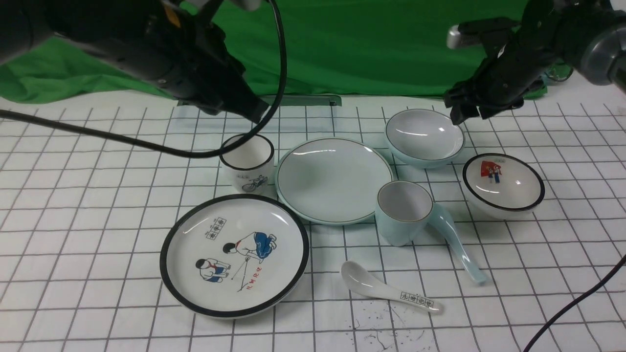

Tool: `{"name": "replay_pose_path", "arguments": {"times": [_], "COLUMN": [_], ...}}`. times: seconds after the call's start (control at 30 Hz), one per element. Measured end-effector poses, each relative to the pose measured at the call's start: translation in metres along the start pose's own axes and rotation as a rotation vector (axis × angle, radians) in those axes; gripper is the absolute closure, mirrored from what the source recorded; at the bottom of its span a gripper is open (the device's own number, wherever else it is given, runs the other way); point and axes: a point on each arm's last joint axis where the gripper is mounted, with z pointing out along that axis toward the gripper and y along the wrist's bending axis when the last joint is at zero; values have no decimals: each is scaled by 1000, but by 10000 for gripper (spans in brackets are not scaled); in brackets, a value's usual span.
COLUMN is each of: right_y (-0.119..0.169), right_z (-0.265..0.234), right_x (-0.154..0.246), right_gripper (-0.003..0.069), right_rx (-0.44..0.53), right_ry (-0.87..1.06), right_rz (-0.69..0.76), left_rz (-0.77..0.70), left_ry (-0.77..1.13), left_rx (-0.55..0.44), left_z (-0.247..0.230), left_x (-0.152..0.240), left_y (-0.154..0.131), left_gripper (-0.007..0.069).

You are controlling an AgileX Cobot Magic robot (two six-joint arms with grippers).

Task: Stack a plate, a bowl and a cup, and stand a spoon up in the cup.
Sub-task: Use the right arm to grab a blue rice bowl

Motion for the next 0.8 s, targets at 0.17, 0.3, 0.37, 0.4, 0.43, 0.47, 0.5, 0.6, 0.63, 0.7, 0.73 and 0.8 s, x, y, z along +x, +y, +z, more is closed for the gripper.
{"name": "replay_pose_path", "arguments": {"times": [0.17, 0.3, 0.37, 0.4, 0.43, 0.47, 0.5, 0.6, 0.63, 0.7, 0.73, 0.8], "right_y": [0, 1, 2, 2, 3, 4, 4, 6, 6, 6, 6, 6], "right_z": [25, 39, 43, 43, 43, 43, 43, 36, 32, 29, 27, 21], "right_x": [7, 12, 13, 13, 12, 12, 11, 5, 3, 3, 2, 1], "right_gripper": [197, 210, 279, 288, 362, 440, 497, 569, 578, 578, 578, 578], "right_rx": [-7, -22, -36, -38, -43, -48, -52, -71, -75, -77, -78, -75], "right_ry": [33, 45, 46, 46, 43, 41, 33, -6, -15, -16, -20, -16], "right_rz": [14, 37, 51, 52, 56, 59, 68, 87, 81, 74, 69, 47], "left_rz": [0, 0, 0, 0, 0, 0, 0, 0, 0, 0, 0, 3], "left_ry": [-19, -25, -26, -26, -26, -26, -26, -26, -26, -25, -25, -21], "left_rx": [-7, -10, -10, -10, -10, -10, -10, -10, -10, -10, -10, -10], "left_z": [0, 0, 0, 0, 0, 0, 0, 0, 0, 0, 0, 0], "left_x": [-2, -2, -2, -2, -2, -2, -2, -2, -2, -2, -2, -2], "left_y": [1, 1, 1, 1, 1, 1, 1, 1, 1, 1, 1, 1], "left_gripper": [634, 634, 634, 634, 634, 634, 634, 634, 634, 634, 634, 634]}}
